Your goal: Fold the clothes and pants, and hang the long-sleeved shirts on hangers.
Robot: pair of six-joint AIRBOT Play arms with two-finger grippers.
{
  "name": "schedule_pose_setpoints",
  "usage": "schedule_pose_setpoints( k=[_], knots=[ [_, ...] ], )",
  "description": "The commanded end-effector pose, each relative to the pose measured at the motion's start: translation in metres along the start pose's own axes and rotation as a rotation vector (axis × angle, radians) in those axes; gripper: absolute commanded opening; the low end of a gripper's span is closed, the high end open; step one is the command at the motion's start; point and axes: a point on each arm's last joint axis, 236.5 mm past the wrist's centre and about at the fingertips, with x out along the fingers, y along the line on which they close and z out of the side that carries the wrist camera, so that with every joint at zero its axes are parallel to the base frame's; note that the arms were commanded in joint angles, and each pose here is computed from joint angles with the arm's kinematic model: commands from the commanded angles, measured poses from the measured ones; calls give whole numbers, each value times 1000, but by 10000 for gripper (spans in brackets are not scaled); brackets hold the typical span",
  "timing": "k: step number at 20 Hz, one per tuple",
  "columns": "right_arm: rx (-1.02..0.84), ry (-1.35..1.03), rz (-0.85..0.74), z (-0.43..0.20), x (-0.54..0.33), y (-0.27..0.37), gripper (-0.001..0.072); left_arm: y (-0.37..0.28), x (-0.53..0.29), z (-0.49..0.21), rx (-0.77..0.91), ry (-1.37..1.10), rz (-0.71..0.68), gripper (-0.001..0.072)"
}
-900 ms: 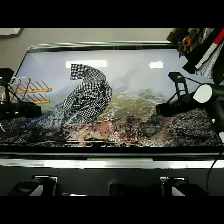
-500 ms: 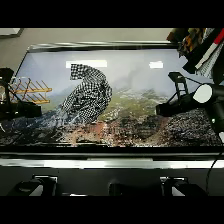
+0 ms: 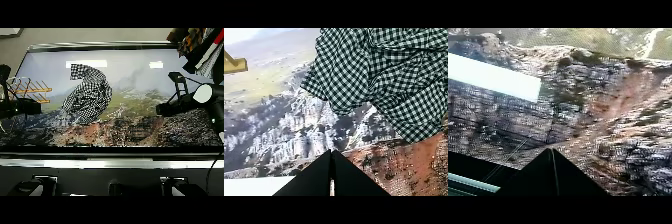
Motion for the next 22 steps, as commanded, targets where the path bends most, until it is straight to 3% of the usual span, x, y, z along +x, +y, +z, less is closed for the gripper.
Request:
schedule_pose_setpoints(
  k=[1,7,8,9,10,11,14,18,22],
  knots=[
    [0,0,0,0,0,0,31,0,0,2,-1,-9,1,33],
    [-1,0,0,0,0,0,31,0,0,2,0,-9,1,34],
    [0,0,0,0,0,0,31,0,0,2,0,-9,1,80],
    [-1,0,0,0,0,0,31,0,0,1,-3,-5,0,304],
    [-1,0,0,0,0,0,31,0,0,0,-40,1,0,668],
    [-1,0,0,0,0,0,31,5,3,0,-113,-1,14,712],
    [0,0,1,0,0,0,31,33,34,1,-330,30,20,712],
    [0,0,2,0,0,1,31,65,117,16,-571,12,-157,712],
    [0,0,2,0,0,1,31,64,206,-1,-661,127,-295,712]
  ],
)
